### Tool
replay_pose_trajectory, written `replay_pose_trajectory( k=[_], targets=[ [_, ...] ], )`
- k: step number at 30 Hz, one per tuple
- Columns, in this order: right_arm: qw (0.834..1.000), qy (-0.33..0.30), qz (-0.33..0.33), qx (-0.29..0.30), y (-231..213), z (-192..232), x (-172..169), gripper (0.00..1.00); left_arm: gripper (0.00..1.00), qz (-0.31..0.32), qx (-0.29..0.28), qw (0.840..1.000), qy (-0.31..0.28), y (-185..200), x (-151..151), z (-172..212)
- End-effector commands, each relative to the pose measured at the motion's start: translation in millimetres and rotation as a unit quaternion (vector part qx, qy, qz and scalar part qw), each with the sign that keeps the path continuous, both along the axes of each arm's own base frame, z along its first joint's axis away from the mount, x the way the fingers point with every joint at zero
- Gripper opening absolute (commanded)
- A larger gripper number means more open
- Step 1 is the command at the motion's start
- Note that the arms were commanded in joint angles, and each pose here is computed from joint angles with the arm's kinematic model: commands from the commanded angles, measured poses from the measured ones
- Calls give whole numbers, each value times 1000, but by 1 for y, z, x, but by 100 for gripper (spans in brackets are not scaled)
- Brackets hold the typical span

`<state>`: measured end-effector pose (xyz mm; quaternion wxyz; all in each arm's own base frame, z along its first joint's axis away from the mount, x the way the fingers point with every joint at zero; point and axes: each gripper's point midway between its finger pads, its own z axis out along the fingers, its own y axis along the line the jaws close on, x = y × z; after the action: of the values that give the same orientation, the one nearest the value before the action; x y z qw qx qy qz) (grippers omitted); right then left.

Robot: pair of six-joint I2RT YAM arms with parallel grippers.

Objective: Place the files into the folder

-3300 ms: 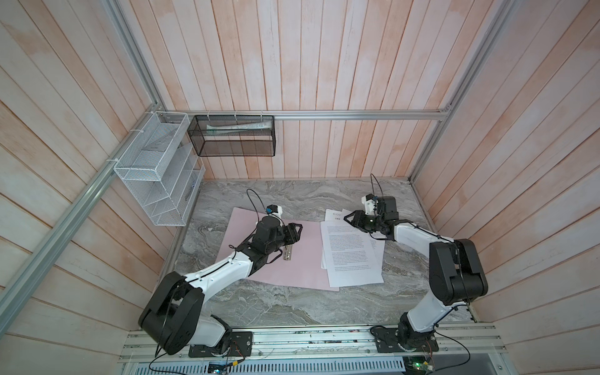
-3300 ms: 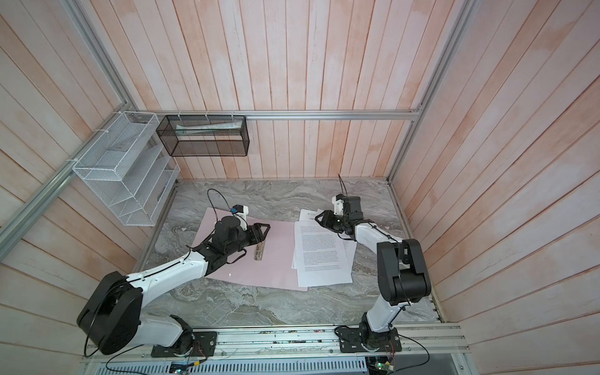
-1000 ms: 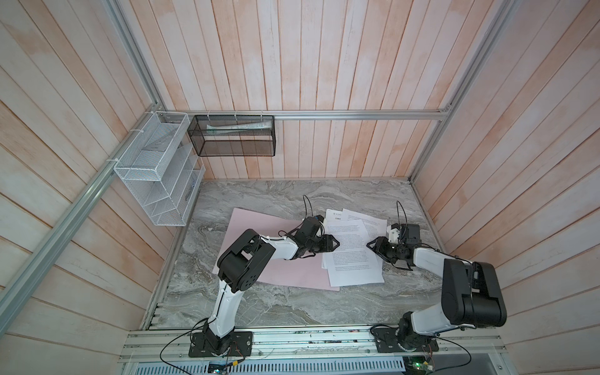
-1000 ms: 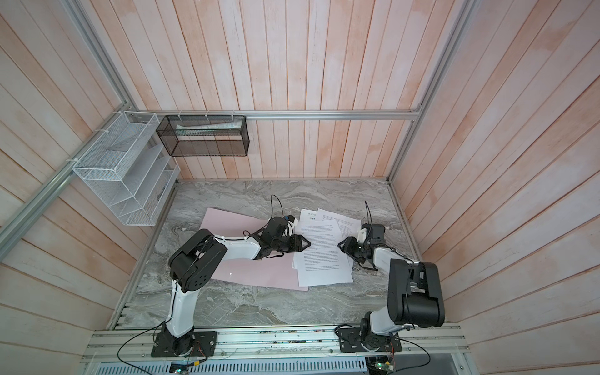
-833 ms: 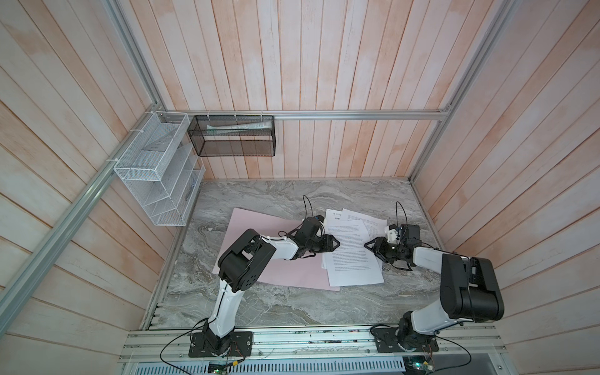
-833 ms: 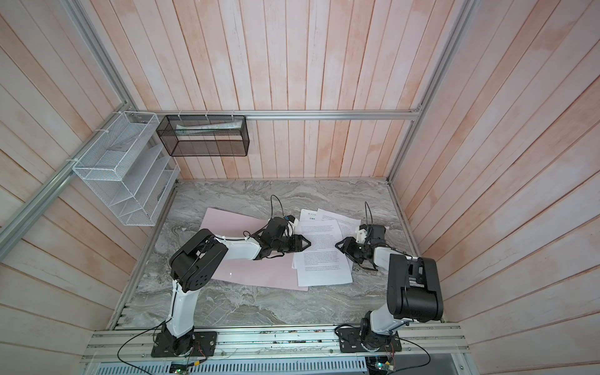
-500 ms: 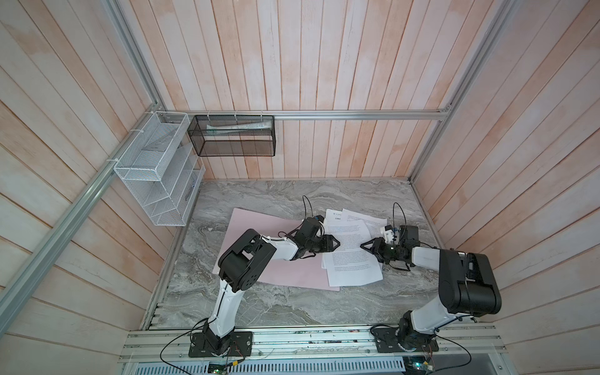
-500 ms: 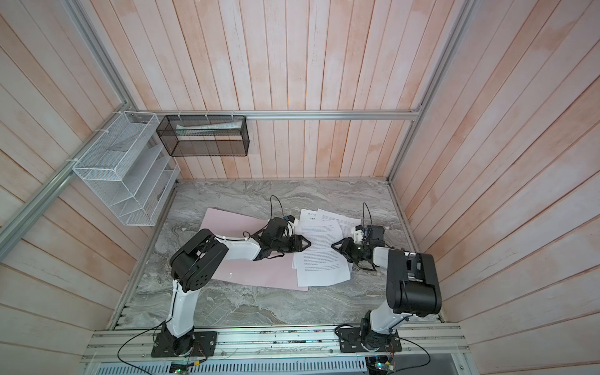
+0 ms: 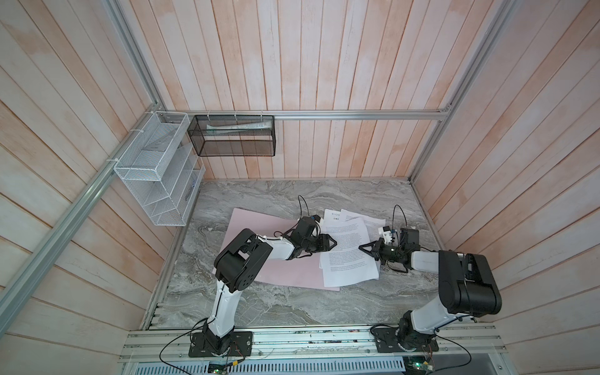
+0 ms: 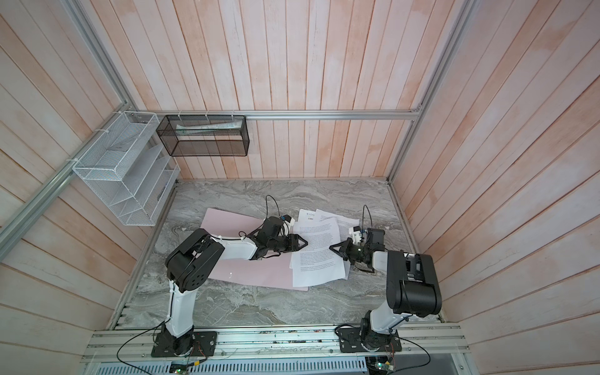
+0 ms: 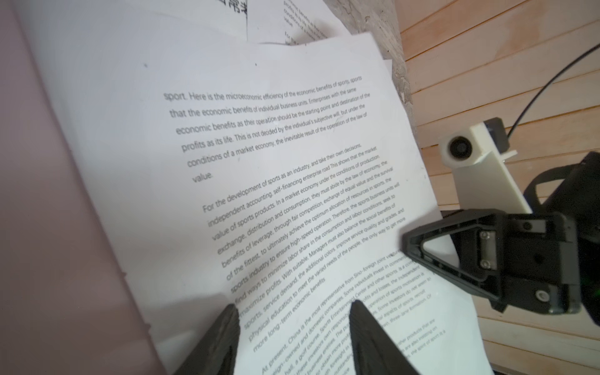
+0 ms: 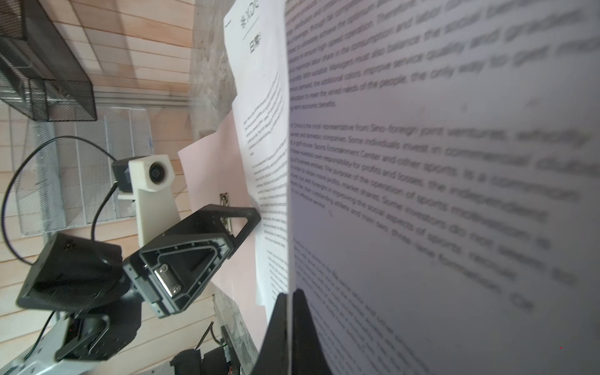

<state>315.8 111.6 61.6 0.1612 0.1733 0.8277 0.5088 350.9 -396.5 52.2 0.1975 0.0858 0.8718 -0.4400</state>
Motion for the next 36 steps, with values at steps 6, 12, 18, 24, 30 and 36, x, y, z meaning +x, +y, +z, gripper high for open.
replay_pose_trajectory(
  k=[6,12,18,24,30,36],
  targets=[
    [990,-108,22,85,18,84,9,0,59,5,-65,997,-52,12,4,101],
    [980,-143,43,135,49,131,11,0,60,41,-92,991,-83,52,0,152],
    [960,-193,49,195,95,186,21,0,61,122,-82,983,-114,121,-11,176],
    [947,-213,84,225,154,205,33,0,67,249,-16,958,-139,228,-11,154],
    [943,-215,117,226,209,186,54,0,74,360,77,918,-144,312,-17,130],
    [944,-211,133,215,237,158,64,0,78,436,152,882,-95,379,-12,111]
  ],
)
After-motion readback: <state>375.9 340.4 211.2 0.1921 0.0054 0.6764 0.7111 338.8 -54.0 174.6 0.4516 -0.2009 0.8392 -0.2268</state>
